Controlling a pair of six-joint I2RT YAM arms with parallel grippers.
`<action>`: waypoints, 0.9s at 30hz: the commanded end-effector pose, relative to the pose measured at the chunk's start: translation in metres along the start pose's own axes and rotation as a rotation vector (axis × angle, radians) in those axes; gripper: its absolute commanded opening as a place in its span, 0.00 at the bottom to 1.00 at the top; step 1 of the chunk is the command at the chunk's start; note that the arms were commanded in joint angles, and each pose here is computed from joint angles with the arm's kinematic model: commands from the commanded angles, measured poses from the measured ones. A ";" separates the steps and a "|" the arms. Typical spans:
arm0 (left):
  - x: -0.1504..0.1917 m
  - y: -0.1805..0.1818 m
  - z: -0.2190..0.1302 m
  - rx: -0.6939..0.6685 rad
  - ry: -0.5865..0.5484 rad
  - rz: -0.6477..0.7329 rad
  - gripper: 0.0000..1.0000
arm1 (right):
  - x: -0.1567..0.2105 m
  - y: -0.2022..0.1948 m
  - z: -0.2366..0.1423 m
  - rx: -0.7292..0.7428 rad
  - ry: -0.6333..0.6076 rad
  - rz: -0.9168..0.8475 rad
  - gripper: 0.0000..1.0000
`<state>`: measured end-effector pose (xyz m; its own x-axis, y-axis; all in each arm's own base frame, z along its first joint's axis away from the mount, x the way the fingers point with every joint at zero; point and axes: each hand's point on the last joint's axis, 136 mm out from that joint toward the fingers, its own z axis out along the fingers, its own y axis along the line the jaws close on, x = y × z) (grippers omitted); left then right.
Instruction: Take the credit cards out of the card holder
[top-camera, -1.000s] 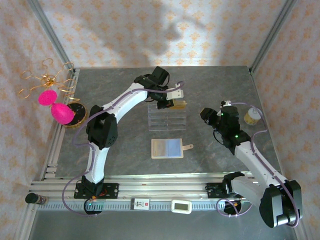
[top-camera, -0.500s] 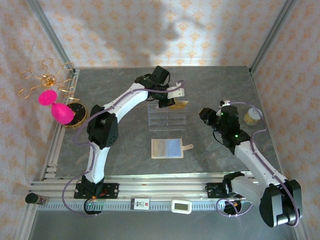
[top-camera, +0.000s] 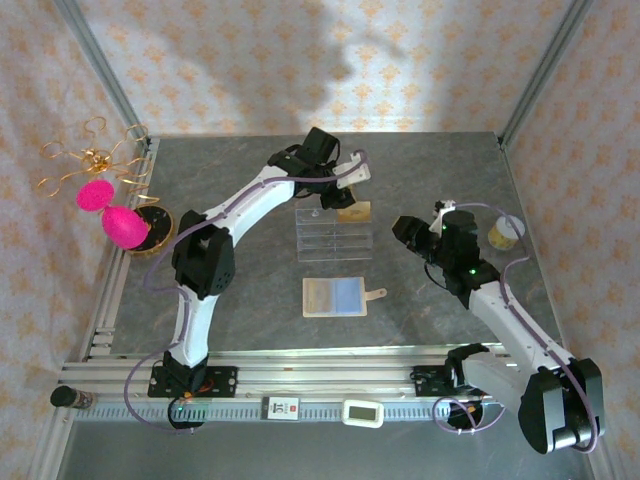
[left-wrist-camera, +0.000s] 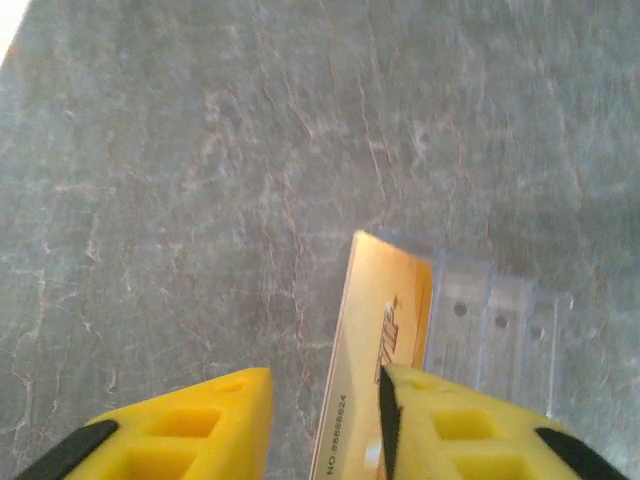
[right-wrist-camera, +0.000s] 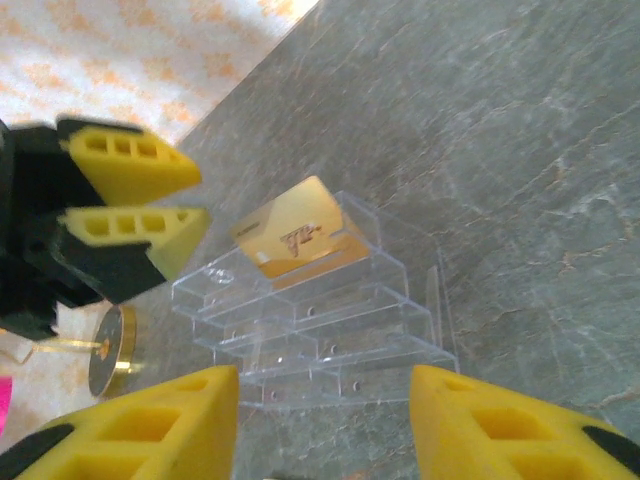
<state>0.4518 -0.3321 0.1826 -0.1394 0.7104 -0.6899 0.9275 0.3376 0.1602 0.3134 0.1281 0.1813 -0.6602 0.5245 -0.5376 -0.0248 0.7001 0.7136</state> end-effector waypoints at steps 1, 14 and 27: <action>-0.064 0.004 -0.061 -0.057 -0.232 -0.081 0.41 | 0.015 0.023 0.006 -0.078 0.062 -0.096 0.48; 0.007 -0.065 -0.160 -0.167 -0.688 -0.722 0.70 | 0.170 0.048 0.050 0.071 0.371 -0.525 0.49; 0.132 -0.114 -0.162 -0.271 -0.586 -1.101 0.64 | 0.233 0.028 0.088 0.319 0.448 -0.794 0.44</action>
<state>0.2713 -0.1923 0.1942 -0.5490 -0.3061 -0.7778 0.4034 0.7179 -0.5673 0.2179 0.3296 0.0451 -0.7786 -0.3139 -0.5433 -0.4623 0.8725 0.1583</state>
